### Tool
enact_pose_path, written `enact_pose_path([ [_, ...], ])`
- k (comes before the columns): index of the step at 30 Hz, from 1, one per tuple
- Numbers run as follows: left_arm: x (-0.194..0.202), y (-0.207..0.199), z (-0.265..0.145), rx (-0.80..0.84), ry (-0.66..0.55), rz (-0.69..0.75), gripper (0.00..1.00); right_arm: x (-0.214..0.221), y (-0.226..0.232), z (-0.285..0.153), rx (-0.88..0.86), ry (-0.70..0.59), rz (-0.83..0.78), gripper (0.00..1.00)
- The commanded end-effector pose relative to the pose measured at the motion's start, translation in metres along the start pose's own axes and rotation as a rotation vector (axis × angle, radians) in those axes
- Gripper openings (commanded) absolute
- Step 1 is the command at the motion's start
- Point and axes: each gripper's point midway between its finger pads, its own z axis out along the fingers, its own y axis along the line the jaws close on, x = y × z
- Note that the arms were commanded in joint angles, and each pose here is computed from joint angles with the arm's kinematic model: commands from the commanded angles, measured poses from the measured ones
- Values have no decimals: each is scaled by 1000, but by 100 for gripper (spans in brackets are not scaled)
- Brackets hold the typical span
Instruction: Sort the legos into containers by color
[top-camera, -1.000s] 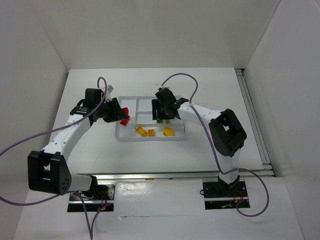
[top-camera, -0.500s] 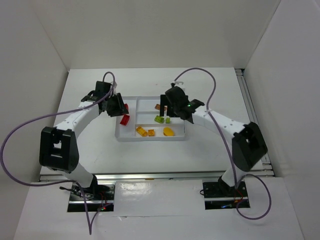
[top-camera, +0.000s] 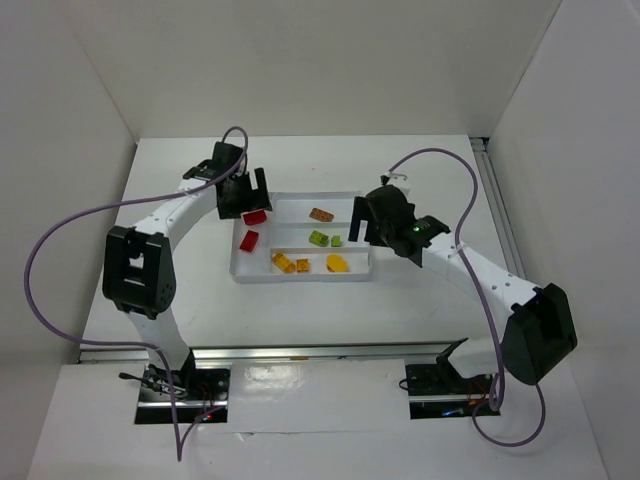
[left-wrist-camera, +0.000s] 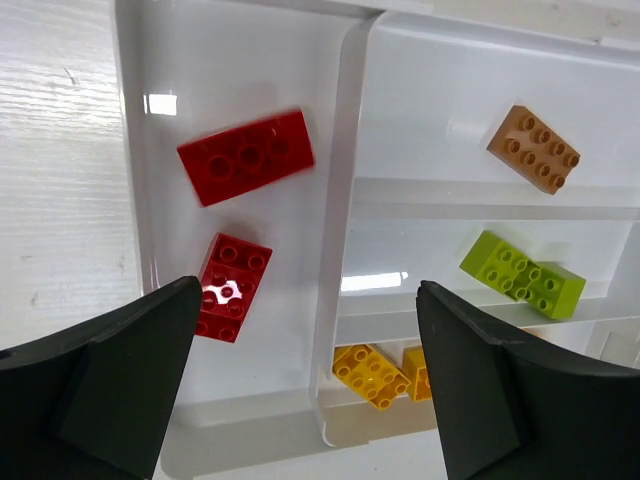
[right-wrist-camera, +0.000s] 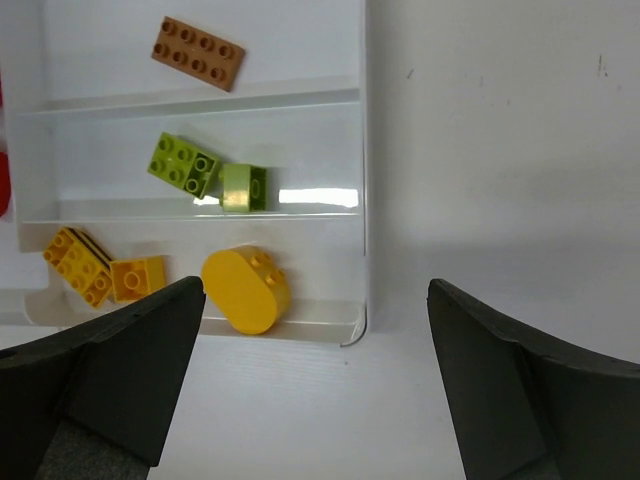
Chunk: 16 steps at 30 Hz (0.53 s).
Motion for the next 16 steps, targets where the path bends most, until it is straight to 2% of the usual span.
enact_pose_path([
  [1, -14, -7, -23, -28, -36, 33, 100, -5, -15, -10, 61, -25, 25, 100],
  [5, -37, -28, -76, -33, -163, 91, 100, -26, -33, -26, 141, -138, 104, 100],
  [6, -35, -26, -76, -37, -153, 91, 100, -26, -39, -26, 172, -148, 108, 100],
  [12, -39, -62, -169, 166, -312, 140, 100, -45, -73, -46, 337, -245, 126, 100],
  [16, -46, -68, -214, 235, -441, 167, 100, -44, -90, -49, 418, -241, 130, 100],
])
